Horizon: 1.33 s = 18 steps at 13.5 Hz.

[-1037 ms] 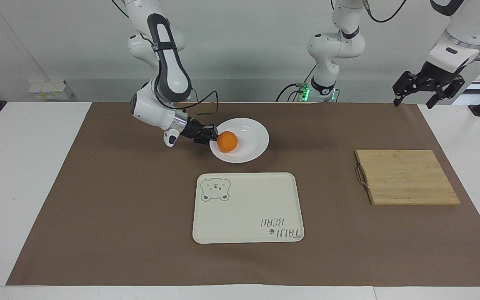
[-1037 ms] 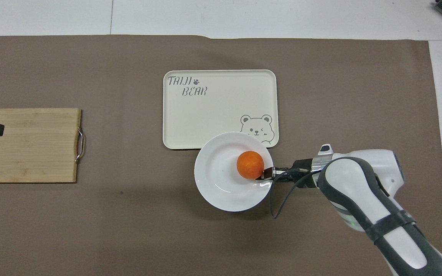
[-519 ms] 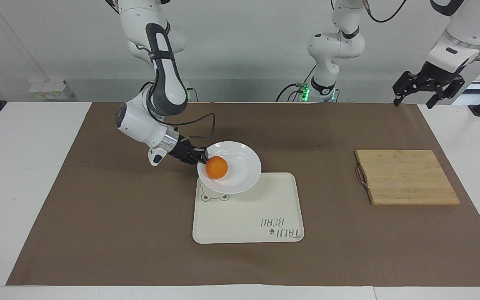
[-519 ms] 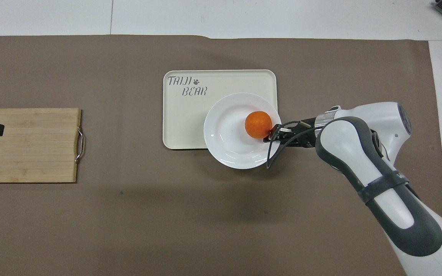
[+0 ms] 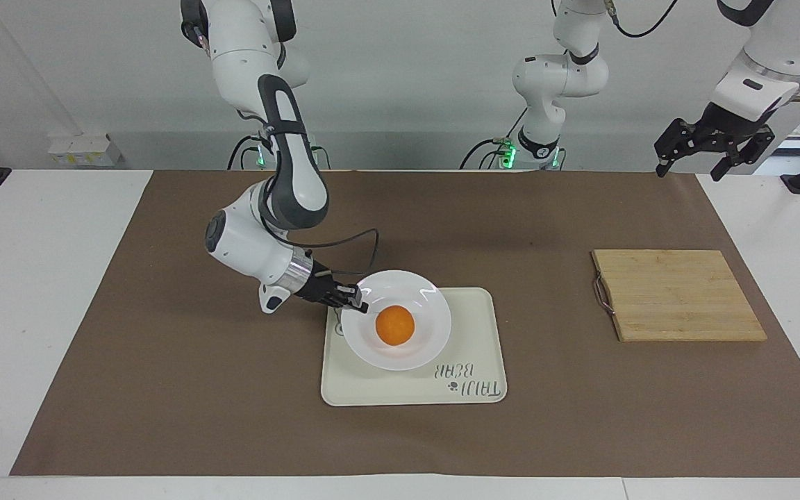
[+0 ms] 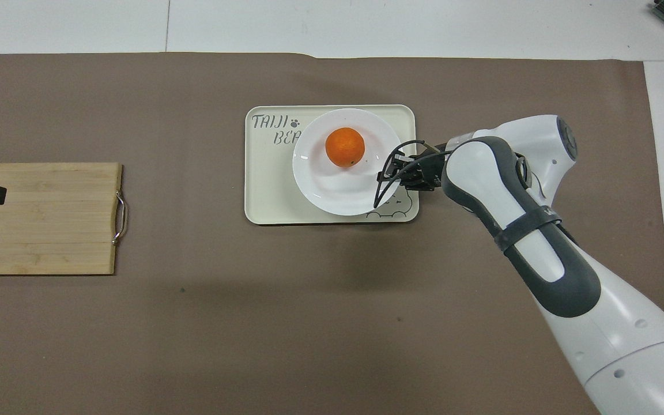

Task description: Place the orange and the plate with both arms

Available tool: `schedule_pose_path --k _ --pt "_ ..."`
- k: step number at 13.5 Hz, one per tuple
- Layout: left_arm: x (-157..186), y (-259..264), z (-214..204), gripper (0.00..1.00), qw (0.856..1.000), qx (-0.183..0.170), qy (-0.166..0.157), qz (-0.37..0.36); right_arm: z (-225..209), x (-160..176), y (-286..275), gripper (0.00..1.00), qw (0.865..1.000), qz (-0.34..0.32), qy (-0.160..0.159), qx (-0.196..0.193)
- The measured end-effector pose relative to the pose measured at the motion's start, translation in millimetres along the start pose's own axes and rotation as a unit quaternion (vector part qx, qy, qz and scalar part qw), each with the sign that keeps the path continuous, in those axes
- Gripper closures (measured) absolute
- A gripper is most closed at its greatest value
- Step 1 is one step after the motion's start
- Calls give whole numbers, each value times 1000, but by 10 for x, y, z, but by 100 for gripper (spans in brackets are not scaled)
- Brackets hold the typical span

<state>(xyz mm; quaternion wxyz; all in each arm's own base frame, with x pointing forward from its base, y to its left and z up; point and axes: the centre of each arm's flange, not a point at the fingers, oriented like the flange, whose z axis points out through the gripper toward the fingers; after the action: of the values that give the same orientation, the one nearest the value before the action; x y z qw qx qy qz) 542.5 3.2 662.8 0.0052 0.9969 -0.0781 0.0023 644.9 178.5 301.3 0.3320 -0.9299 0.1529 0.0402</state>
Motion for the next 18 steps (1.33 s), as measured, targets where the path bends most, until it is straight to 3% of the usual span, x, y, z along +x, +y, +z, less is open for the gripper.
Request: schedule_pose_path --k 5,7,12,13,18 --pt "0 0 0 0 1000 0 0 0 395 65 -103 93 1000 -6 12 -11" --pt "0 0 0 0 1000 0 0 0 331 111 -110 74 1000 -6 18 -8" --pt "0 0 0 0 1000 0 0 0 -140 275 -164 14 998 -13 54 -2" --pt "0 0 0 0 1000 0 0 0 -281 301 -162 2 997 -28 63 -18" --pt "0 0 0 0 1000 0 0 0 -993 321 -303 0 970 -151 110 -157"
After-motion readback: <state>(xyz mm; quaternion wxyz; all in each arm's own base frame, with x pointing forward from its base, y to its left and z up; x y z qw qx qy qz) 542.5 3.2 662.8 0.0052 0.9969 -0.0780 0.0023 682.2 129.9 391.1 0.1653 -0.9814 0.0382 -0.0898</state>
